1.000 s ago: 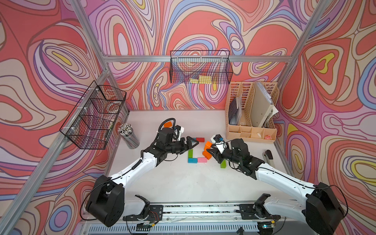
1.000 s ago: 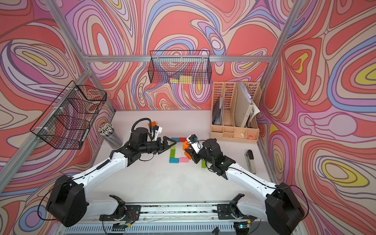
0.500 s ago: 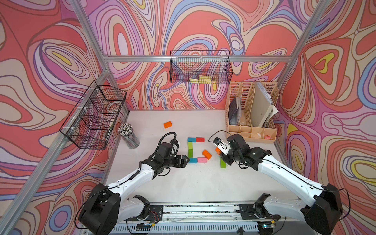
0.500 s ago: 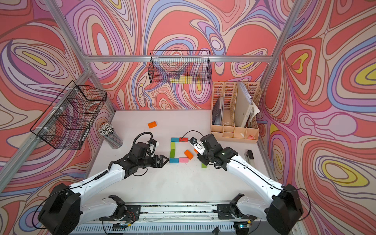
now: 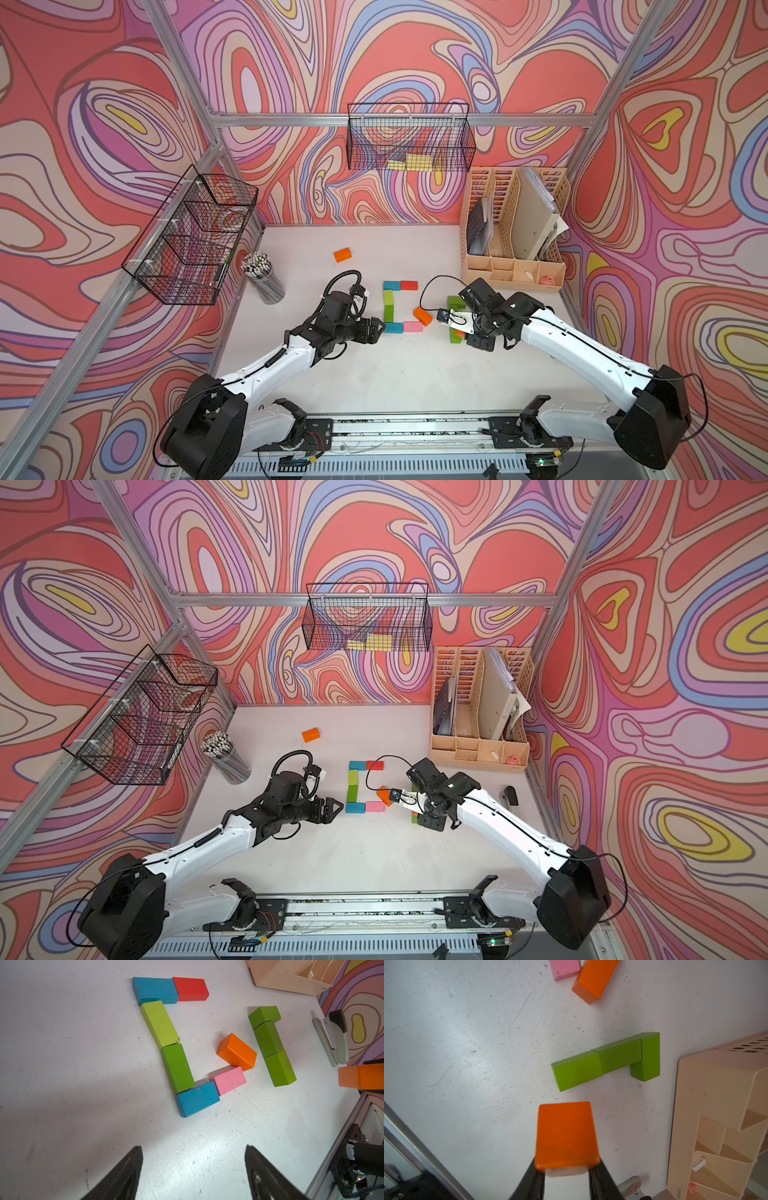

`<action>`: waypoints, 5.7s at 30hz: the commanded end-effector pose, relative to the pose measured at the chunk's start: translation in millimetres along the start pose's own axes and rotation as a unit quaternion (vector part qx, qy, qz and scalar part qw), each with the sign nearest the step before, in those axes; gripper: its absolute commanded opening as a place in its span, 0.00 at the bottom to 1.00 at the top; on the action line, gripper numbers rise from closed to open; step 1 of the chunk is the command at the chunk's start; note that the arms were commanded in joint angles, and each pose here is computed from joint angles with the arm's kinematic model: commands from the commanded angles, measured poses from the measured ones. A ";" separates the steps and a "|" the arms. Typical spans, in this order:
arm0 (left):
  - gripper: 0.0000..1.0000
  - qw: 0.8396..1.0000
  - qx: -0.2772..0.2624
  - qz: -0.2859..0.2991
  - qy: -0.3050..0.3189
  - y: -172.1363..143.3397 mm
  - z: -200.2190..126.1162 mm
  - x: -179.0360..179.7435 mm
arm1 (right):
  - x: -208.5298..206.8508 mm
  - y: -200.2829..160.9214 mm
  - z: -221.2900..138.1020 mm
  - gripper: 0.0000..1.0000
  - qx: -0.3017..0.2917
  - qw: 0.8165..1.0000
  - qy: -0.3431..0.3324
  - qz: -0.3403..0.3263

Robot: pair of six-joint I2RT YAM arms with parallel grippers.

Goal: Assemble the letter c with building blocks
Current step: Assemble the building block at the center of the board.

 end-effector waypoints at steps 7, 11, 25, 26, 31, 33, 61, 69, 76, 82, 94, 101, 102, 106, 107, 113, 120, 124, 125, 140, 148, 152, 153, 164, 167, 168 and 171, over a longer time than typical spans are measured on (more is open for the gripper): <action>0.79 1.000 -0.004 0.015 0.001 0.5 -0.7 -1.2 | 12.0 11.2 23.1 0.09 0.067 0.994 0.045 -0.077; 0.79 1.000 -0.001 0.013 0.000 -1.3 -0.1 -0.8 | 18.0 13.5 35.1 0.09 0.106 0.987 0.055 -0.107; 0.78 1.000 -0.001 0.014 -0.003 -0.8 -1.7 -1.9 | 23.1 26.5 63.5 0.09 0.190 0.967 0.065 -0.155; 0.78 1.000 -0.001 0.013 -0.004 -0.8 -1.9 -1.9 | 22.6 28.6 64.7 0.08 0.190 0.967 0.064 -0.155; 0.78 1.000 0.000 0.013 -0.007 -1.5 -1.5 -2.2 | 19.3 31.8 70.8 0.12 0.201 0.966 0.058 -0.151; 0.78 1.000 0.000 0.012 -0.007 -1.7 -1.7 -2.0 | 18.0 33.5 72.1 0.13 0.202 0.966 0.056 -0.150; 0.77 1.000 -0.005 0.015 -0.006 -1.8 -4.1 -2.1 | 15.0 43.3 90.7 0.19 0.214 0.966 0.065 -0.130; 0.77 1.000 -0.010 0.016 -0.006 -1.2 -6.5 -2.8 | 16.4 42.2 92.9 0.23 0.215 0.967 0.066 -0.121; 0.77 1.000 -0.012 0.017 -0.007 -1.2 -7.1 -3.0 | 17.5 40.3 93.1 0.26 0.216 0.967 0.065 -0.121; 0.77 1.000 -0.012 0.017 -0.007 -1.4 -7.4 -3.0 | 17.9 39.4 94.1 0.32 0.220 0.966 0.062 -0.119; 0.77 1.000 -0.014 0.017 -0.006 -1.2 -8.2 -3.3 | 17.7 37.5 91.8 0.42 0.219 0.968 0.054 -0.113; 0.77 1.000 -0.015 0.017 -0.006 -1.5 -8.9 -2.9 | 18.7 34.5 88.6 0.41 0.219 0.968 0.054 -0.110; 0.77 1.000 -0.014 0.018 -0.006 -1.9 -8.5 -2.9 | 19.2 33.7 86.4 0.40 0.217 0.969 0.054 -0.109; 0.77 1.000 -0.014 0.019 -0.001 -2.0 -7.7 -1.8 | 20.3 25.0 71.0 0.39 0.203 0.974 0.041 -0.091; 0.77 1.000 -0.015 0.019 -0.001 -1.6 -7.7 -2.0 | 20.5 24.1 65.5 0.40 0.190 0.978 0.037 -0.083; 0.77 1.000 -0.012 0.020 -0.001 -2.4 -6.8 -1.6 | 19.7 13.8 35.3 0.39 0.084 0.996 0.010 0.004; 0.77 1.000 -0.013 0.019 -0.006 -3.2 -5.5 -1.3 | 31.1 7.2 23.0 0.20 -0.010 0.998 0.023 0.066; 0.77 1.000 -0.009 0.020 -0.006 -4.3 -4.8 -0.9 | 33.5 11.2 21.9 0.18 -0.041 0.997 0.039 0.057; 0.77 1.000 -0.009 0.020 -0.005 -4.6 -5.1 -0.6 | 34.7 13.0 20.9 0.18 -0.055 0.996 0.048 0.052; 0.77 0.999 -0.019 0.022 -0.014 -4.6 -10.3 -2.6 | 39.7 16.9 43.2 0.00 -0.039 0.995 0.088 0.023; 0.77 0.999 -0.019 0.022 -0.016 -4.5 -10.1 -3.0 | 40.7 15.5 56.5 0.00 -0.008 0.996 0.091 0.011; 0.77 0.999 -0.019 0.023 -0.015 -4.5 -9.7 -2.8 | 40.6 16.3 64.1 0.00 0.010 0.995 0.100 0.004; 0.77 0.999 -0.018 0.023 -0.015 -4.7 -9.3 -2.7 | 40.6 16.5 65.7 0.00 0.013 0.995 0.102 0.003; 0.77 1.000 -0.014 0.025 -0.011 -3.9 -6.6 -1.8 | 35.1 20.9 82.5 0.00 0.056 0.993 0.104 -0.001; 0.77 0.999 -0.015 0.026 -0.012 -3.9 -6.5 -2.1 | 34.3 20.3 84.9 0.00 0.063 0.993 0.098 -0.002; 0.77 1.000 -0.014 0.026 -0.010 -4.1 -6.5 -1.8 | 33.7 20.4 85.3 0.00 0.065 0.993 0.095 -0.003; 0.77 1.000 -0.015 0.026 -0.010 -3.9 -6.8 -1.7 | 31.7 20.1 85.7 0.00 0.070 0.994 0.086 -0.002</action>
Point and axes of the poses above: each gripper's point midway between its finger pads, its own z axis out along the fingers, its own x axis along the line the jaws close on, y = z × x, the point moved 10 cm from there along -z, back along the fingers, and after that the axes turned 8 degrees about -z, right-handed, at the moved point
